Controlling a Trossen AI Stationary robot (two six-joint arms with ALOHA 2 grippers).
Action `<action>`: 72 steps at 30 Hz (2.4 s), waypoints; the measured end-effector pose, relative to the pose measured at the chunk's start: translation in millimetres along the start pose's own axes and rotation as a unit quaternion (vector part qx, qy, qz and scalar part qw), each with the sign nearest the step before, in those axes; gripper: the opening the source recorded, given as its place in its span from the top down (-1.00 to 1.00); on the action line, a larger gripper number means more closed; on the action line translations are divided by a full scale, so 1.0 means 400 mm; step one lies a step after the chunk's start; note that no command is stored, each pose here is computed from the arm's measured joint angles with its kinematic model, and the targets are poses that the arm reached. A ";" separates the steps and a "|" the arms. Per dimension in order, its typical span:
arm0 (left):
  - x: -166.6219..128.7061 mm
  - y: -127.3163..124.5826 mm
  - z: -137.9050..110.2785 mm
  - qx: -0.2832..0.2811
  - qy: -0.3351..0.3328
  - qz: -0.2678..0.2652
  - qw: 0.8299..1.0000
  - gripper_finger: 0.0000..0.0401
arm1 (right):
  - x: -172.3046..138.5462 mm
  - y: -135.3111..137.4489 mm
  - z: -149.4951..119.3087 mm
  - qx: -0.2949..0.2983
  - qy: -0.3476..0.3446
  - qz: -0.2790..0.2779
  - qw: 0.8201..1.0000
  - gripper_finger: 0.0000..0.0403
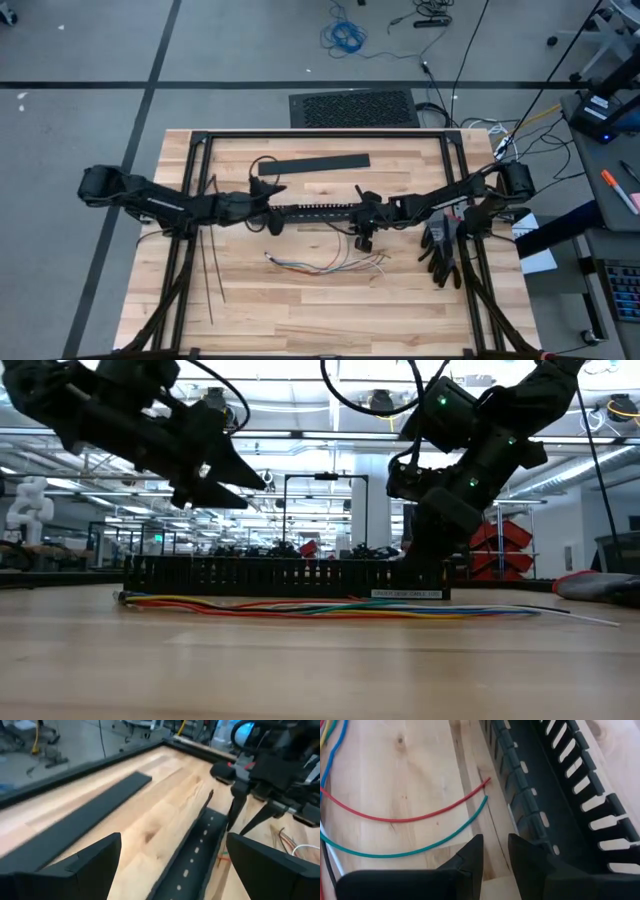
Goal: Ziptie cables
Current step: Wrap the cable wires with the black zip tie
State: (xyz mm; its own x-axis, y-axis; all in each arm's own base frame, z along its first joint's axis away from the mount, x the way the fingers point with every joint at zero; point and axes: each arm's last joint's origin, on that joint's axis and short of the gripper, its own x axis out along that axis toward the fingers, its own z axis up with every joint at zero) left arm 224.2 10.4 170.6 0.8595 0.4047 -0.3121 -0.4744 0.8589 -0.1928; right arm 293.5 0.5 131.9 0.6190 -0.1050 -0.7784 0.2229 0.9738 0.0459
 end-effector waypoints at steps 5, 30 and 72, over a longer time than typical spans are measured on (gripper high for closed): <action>0.013 0.000 -0.019 -0.007 0.035 0.012 0.999 -0.79 | 0.000 0.000 0.000 -0.009 0.000 0.000 1.000 0.58; 0.029 -0.010 -0.087 0.021 0.166 -0.094 0.981 -0.07 | 0.012 0.000 -0.008 0.010 0.011 0.002 1.000 0.58; -0.002 -0.209 0.162 0.121 0.010 -0.171 0.978 0.38 | 0.002 0.011 0.021 -0.064 -0.042 -0.012 0.997 0.58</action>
State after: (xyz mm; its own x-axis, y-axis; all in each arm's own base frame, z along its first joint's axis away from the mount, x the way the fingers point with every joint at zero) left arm 275.4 -41.5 247.2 0.9550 0.0768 -0.2866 -0.0991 0.9930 -0.0640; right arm 301.2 3.1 136.9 0.6766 -0.1403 -0.7228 0.1438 0.9880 -0.0572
